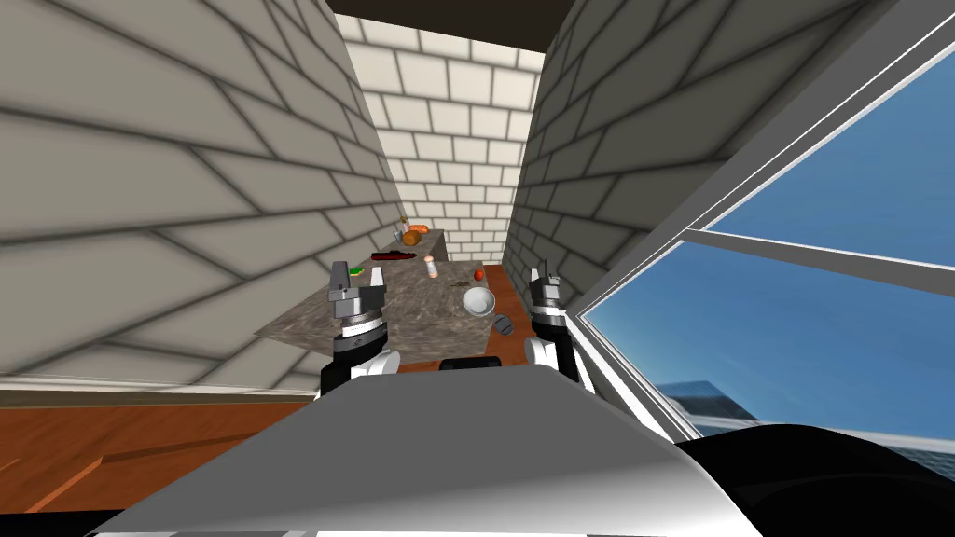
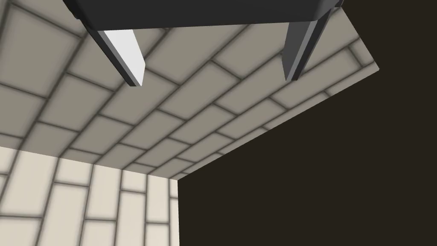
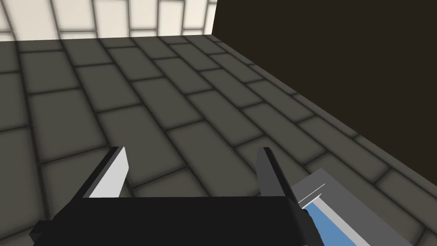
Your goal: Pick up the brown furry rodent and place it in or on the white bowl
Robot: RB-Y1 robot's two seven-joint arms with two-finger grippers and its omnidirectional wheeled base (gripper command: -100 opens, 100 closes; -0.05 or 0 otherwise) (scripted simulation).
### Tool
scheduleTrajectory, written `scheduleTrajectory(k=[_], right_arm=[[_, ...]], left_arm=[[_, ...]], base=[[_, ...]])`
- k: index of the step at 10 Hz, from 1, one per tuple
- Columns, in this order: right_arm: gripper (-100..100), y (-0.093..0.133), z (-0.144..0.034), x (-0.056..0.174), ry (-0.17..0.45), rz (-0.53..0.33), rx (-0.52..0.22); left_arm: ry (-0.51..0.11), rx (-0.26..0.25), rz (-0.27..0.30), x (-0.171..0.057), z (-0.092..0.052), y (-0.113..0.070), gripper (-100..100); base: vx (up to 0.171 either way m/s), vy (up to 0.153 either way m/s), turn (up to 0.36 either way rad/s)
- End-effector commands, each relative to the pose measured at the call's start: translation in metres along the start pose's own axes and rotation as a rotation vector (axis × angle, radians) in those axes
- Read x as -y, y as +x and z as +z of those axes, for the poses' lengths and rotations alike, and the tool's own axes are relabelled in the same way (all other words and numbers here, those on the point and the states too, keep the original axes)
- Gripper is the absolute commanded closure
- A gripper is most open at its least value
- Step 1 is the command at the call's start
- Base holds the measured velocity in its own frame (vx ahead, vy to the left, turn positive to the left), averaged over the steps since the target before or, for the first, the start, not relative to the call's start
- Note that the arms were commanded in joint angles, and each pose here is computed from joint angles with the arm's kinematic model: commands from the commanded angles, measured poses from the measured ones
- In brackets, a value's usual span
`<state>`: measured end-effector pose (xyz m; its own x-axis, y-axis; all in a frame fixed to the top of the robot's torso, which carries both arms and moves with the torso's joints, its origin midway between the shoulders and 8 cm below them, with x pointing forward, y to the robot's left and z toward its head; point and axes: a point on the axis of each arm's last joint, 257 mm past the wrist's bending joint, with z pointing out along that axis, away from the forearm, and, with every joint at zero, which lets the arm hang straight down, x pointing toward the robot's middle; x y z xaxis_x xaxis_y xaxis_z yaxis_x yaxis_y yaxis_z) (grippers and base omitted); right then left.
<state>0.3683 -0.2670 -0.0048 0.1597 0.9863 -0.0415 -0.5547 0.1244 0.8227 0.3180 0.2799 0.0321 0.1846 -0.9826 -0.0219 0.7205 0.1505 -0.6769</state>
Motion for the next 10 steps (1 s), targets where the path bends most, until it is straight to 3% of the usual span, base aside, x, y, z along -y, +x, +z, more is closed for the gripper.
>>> scheduleTrajectory(k=[1, 4, 10], right_arm=[[0, 0.0, 0.0, 0.0, 0.0, 0.0, 0.0], [0, 0.0, 0.0, 0.0, 0.0, 0.0, 0.0], [0, 0.0, 0.0, 0.0, 0.0, 0.0, 0.0]], left_arm=[[-0.024, -0.027, 0.022, -0.006, 0.003, 0.0, -100], [-0.073, -0.066, 0.072, -0.018, 0.011, -0.003, -100], [-0.17, -0.11, 0.145, -0.042, 0.02, -0.011, -100]], base=[[-0.003, -0.079, -0.021], [-0.015, -0.174, -0.009], [0.009, -0.119, -0.004]])
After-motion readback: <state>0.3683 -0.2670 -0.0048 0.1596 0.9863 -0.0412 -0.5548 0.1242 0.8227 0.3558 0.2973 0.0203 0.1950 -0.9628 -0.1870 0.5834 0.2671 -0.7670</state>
